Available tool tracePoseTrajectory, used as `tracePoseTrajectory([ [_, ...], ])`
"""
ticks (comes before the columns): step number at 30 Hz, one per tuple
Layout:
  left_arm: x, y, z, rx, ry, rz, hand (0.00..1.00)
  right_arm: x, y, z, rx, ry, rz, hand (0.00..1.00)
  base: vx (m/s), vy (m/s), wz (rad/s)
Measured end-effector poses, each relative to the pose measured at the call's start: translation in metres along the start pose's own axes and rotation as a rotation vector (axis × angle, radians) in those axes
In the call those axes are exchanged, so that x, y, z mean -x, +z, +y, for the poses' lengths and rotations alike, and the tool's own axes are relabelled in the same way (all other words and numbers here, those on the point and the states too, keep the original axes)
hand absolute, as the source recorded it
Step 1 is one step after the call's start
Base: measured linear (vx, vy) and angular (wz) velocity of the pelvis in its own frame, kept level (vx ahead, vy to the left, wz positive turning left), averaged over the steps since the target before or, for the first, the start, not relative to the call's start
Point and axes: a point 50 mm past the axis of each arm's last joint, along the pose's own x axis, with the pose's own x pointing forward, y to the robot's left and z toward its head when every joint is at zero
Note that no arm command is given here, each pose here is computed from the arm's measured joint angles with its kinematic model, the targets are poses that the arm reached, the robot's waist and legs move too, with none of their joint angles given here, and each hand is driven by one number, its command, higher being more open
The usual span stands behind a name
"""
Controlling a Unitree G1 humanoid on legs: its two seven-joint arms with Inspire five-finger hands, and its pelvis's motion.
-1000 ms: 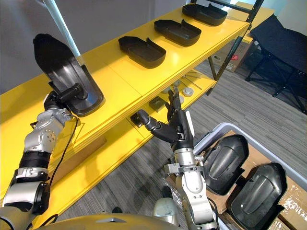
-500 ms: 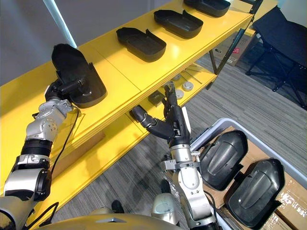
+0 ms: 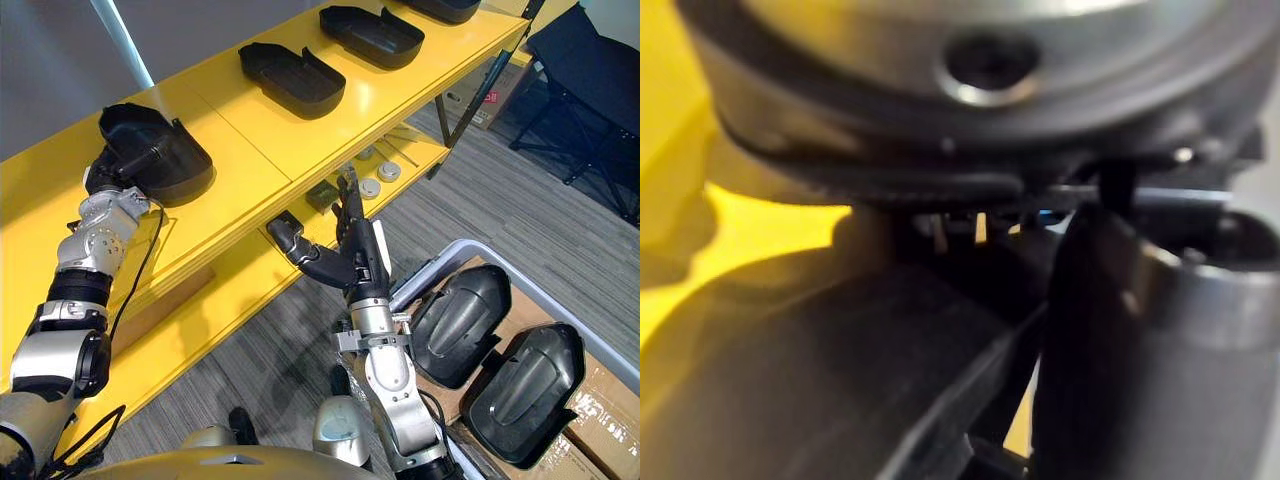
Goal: Walk over and take three plastic housings, then place them on the shelf
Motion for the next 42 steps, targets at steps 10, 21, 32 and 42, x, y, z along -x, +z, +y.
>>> tracePoseTrajectory([
  [10,-0.006,0.019,0.023,-0.109,0.228,-0.093,1.00,0.001,-0.013,0.012,-0.014,0.033,0.051,1.00,0.00,-0.001,0.06],
  [21,-0.010,0.018,0.037,-0.332,0.065,-0.078,1.00,0.000,-0.015,0.017,-0.028,0.045,0.058,1.00,-0.01,-0.001,0.03],
  [32,-0.005,-0.003,0.043,-0.439,-0.125,-0.045,1.00,0.001,-0.017,0.013,-0.052,0.041,0.072,1.00,-0.02,-0.003,0.00],
  [42,0.000,-0.013,0.039,-0.488,-0.202,-0.028,1.00,0.001,-0.017,0.013,-0.047,0.051,0.076,1.00,-0.02,-0.005,0.02],
])
